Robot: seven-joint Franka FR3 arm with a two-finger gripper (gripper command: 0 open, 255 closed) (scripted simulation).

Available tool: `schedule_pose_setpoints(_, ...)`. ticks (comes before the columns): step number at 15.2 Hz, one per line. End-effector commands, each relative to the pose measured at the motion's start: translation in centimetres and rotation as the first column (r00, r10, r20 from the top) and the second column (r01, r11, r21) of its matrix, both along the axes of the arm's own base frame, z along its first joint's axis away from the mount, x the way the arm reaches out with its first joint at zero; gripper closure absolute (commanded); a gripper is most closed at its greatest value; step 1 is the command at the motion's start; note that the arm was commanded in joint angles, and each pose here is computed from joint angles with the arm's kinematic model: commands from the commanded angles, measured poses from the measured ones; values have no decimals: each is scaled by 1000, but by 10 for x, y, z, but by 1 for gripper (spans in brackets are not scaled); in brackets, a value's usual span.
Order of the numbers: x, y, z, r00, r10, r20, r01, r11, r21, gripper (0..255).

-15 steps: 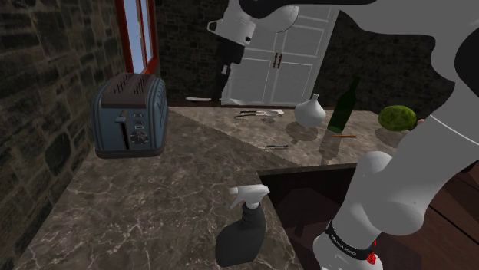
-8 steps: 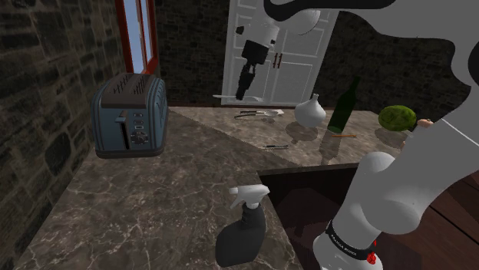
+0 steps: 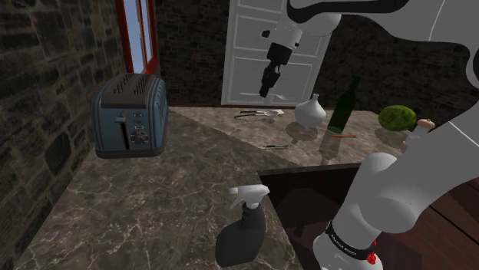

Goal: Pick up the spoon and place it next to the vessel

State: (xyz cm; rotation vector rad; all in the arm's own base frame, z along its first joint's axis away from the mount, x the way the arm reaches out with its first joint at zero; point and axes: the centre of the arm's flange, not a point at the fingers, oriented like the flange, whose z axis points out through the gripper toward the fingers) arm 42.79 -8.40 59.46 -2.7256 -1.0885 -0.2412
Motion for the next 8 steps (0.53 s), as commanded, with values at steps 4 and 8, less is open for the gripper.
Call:
schedule_pose_setpoints(4,-13,-64,1,1000,1,0,-1,1000,0,255)
schedule_pose_setpoints(8,-24,-116,1,1000,1,0,-1,1000,0,255)
